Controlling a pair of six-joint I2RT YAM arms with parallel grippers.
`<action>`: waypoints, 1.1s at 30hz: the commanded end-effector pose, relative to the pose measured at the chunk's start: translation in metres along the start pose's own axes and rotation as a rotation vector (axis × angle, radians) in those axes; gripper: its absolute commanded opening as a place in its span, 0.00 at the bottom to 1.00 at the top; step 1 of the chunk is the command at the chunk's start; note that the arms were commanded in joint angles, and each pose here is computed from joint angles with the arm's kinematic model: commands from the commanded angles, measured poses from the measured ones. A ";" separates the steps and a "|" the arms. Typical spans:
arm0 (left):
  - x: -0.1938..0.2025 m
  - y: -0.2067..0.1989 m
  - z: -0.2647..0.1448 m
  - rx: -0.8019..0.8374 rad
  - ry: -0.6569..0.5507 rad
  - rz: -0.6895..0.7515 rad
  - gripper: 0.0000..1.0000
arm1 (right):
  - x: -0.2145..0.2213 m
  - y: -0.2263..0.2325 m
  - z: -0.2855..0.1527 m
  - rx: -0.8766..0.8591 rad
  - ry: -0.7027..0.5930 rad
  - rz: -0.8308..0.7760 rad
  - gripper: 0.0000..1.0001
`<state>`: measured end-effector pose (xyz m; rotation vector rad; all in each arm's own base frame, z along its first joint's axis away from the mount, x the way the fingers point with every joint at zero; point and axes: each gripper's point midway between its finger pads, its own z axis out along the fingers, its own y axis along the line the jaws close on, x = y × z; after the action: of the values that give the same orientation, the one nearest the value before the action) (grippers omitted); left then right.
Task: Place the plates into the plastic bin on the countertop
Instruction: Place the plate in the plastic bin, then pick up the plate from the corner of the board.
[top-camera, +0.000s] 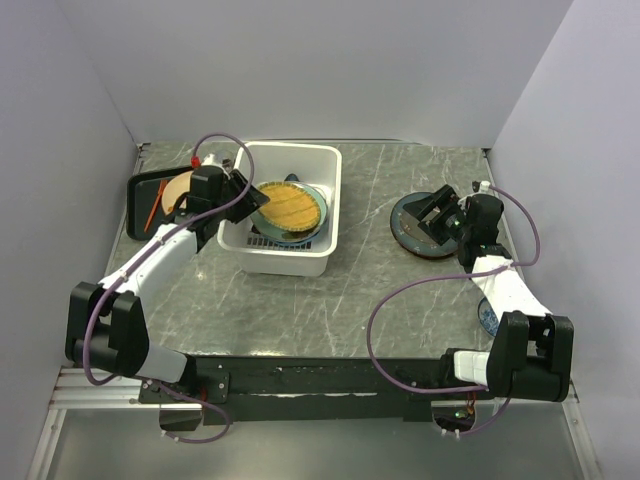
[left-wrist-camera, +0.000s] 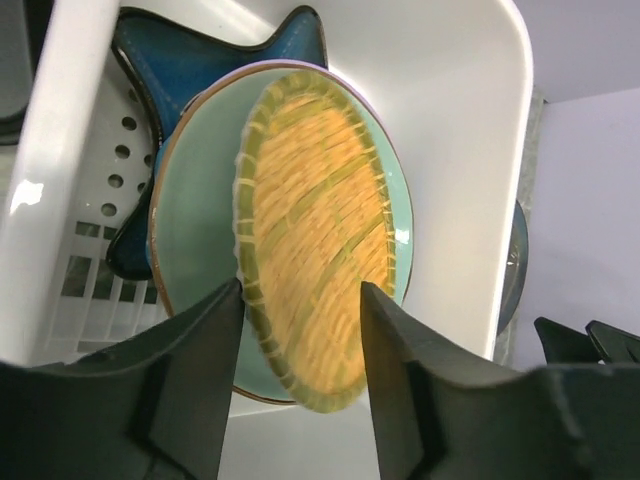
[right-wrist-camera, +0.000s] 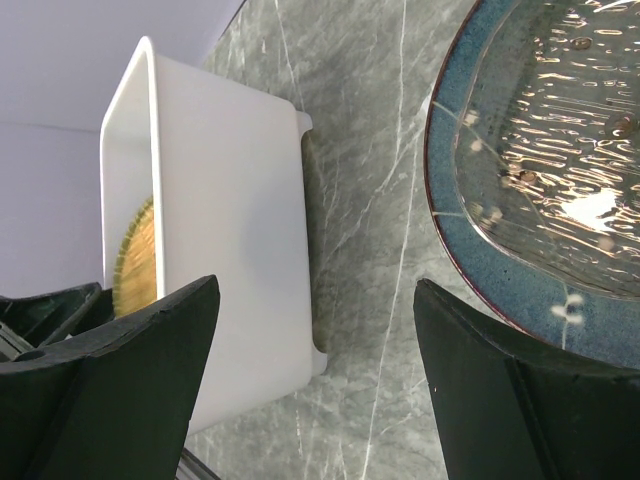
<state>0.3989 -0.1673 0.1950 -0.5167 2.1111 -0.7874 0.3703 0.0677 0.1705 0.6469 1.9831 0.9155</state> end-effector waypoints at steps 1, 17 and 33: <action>-0.014 -0.009 -0.004 0.027 -0.043 0.008 0.57 | -0.019 0.022 0.001 -0.051 -0.046 -0.053 0.85; -0.060 -0.064 -0.066 0.147 -0.192 0.098 0.88 | -0.019 0.019 0.001 -0.032 -0.049 -0.058 0.85; -0.020 -0.150 -0.046 0.299 -0.051 0.253 0.90 | -0.027 0.003 -0.005 0.073 -0.096 -0.087 0.85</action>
<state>0.3883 -0.2182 0.3153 -0.2162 1.9373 -0.8865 0.3707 0.0567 0.1612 0.6713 2.0101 0.8128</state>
